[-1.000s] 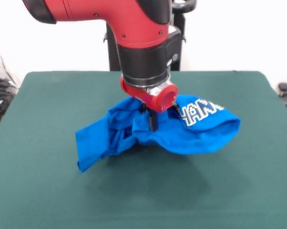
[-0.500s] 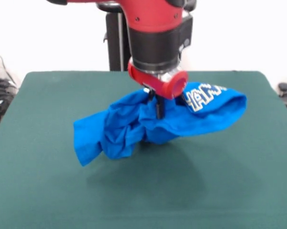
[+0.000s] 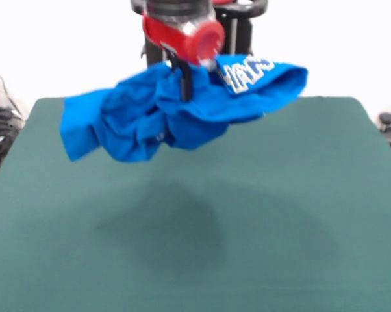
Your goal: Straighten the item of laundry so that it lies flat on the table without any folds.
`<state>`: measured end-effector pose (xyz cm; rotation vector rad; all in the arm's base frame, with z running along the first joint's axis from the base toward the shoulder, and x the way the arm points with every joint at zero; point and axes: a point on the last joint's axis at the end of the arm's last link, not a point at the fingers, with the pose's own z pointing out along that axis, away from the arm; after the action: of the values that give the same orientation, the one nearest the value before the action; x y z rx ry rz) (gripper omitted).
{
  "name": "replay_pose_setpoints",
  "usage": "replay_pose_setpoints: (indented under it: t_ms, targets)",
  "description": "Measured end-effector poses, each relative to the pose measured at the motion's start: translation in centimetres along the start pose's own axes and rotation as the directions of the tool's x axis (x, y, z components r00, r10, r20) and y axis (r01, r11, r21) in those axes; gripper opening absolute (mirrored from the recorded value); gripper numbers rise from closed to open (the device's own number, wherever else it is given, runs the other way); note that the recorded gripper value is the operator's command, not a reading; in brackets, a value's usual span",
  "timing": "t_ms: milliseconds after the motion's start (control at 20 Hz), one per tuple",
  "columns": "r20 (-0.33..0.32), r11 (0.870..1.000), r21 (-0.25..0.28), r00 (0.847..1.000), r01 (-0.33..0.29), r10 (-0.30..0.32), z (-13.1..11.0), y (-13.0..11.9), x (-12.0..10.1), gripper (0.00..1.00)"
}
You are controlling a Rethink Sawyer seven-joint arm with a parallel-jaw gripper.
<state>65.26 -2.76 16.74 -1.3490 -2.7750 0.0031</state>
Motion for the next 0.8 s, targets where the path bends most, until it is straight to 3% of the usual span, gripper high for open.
replay_pose_setpoints:
  t_ms: [200,450,650,800]
  targets:
    - [-0.011,0.998,0.010,0.998,-0.060,0.060,-2.3,-4.0,-0.2,0.00]
    - [-0.059,0.993,0.028,0.991,-0.115,0.116,-2.8,-7.9,0.5,0.00]
    - [-0.143,0.987,0.056,0.977,-0.151,0.158,-1.1,-10.8,1.5,0.00]
    - [-0.223,0.983,0.093,0.959,-0.159,0.177,1.6,-12.6,2.7,0.00]
